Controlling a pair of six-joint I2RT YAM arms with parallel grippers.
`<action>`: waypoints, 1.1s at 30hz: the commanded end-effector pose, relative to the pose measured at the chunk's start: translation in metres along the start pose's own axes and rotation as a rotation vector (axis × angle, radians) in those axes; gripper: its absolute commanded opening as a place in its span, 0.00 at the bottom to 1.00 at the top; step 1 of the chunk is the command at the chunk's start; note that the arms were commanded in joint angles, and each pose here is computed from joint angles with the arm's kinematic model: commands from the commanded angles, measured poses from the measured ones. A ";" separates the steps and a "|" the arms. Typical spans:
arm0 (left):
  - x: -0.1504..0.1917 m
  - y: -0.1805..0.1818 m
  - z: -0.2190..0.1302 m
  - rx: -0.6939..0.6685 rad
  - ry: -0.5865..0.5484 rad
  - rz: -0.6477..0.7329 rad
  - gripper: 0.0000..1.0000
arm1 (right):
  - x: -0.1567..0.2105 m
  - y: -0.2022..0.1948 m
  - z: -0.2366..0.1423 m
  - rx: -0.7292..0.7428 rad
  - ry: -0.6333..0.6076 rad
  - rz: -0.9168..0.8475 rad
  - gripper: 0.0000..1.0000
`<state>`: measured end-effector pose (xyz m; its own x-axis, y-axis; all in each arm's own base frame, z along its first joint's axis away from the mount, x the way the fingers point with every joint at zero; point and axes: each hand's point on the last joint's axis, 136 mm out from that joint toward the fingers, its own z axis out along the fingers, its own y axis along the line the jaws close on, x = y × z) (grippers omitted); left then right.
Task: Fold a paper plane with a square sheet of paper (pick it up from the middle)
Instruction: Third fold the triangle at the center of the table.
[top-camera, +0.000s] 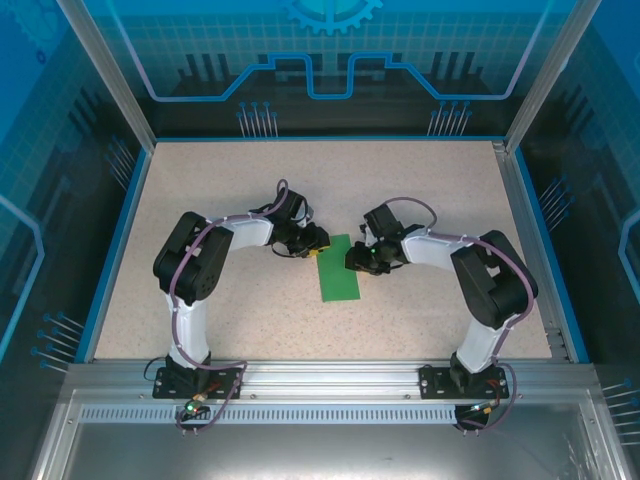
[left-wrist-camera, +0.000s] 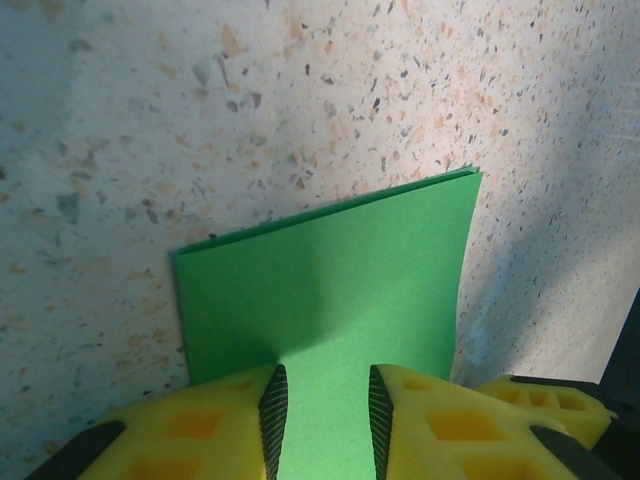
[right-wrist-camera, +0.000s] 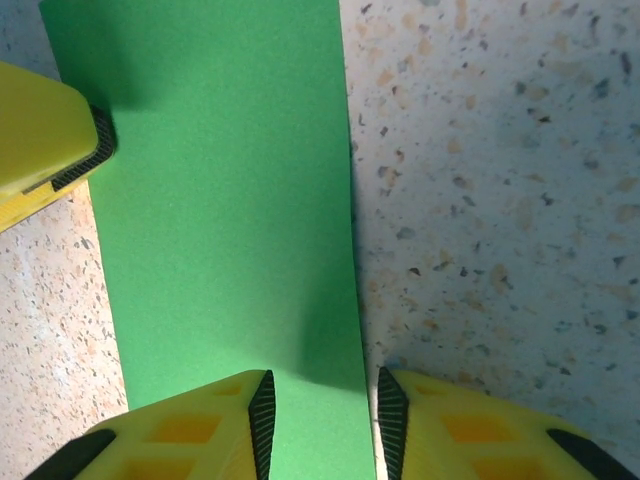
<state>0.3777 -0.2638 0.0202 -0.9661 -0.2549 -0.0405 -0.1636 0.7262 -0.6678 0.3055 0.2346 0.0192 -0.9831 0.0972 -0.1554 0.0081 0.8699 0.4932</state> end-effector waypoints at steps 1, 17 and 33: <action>0.017 0.026 0.005 -0.074 0.046 -0.019 0.32 | 0.021 0.017 0.008 -0.077 0.080 -0.032 0.34; 0.017 0.025 0.003 -0.071 0.046 -0.018 0.32 | 0.002 0.023 -0.013 -0.262 -0.015 0.101 0.40; 0.018 0.026 0.004 -0.072 0.049 -0.019 0.32 | -0.016 0.028 -0.012 -0.356 -0.020 0.092 0.46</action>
<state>0.3777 -0.2639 0.0203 -0.9661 -0.2546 -0.0419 -0.1621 0.7252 -0.6692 0.3093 0.2538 0.0447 -0.9784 0.1758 -0.1086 0.0322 0.6488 0.7603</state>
